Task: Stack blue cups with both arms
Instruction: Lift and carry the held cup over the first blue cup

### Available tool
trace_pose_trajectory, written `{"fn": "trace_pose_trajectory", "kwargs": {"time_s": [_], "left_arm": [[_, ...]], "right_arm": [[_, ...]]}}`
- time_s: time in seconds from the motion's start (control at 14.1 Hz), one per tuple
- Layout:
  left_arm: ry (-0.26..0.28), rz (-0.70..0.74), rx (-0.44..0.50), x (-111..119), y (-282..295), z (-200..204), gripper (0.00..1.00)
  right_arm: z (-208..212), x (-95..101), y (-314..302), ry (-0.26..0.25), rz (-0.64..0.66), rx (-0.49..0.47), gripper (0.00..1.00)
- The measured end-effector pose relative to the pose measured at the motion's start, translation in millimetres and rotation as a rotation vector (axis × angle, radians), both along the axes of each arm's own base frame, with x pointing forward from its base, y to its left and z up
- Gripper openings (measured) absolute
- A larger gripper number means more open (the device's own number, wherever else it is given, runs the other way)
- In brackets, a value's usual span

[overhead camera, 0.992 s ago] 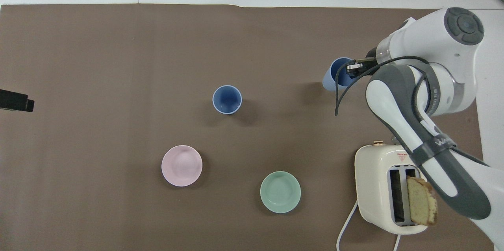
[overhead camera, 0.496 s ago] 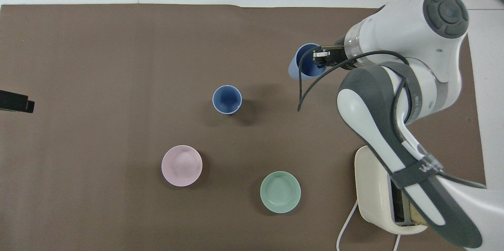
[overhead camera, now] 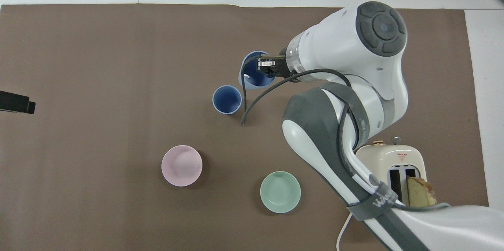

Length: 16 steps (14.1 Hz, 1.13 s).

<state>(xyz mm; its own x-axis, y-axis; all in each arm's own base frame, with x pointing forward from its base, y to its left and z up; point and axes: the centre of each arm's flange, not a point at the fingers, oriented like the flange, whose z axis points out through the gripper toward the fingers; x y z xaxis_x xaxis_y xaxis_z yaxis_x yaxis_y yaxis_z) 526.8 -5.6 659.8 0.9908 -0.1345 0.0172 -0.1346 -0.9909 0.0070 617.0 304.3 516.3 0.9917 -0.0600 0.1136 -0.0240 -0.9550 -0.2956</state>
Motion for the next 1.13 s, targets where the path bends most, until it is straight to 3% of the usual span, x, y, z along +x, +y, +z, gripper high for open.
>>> {"fn": "trace_pose_trajectory", "kwargs": {"time_s": [0.5, 1.13], "left_arm": [[0.0, 0.0, 0.0, -0.1, 0.0, 0.2, 1.0], [0.0, 0.0, 0.0, -0.1, 0.0, 0.2, 1.0]], "right_arm": [[1.9, -18.2, 45.5, -0.001, -0.008, 0.058, 0.04], [-46.6, -6.1, 47.4, 0.065, -0.012, 0.043, 0.04]]}}
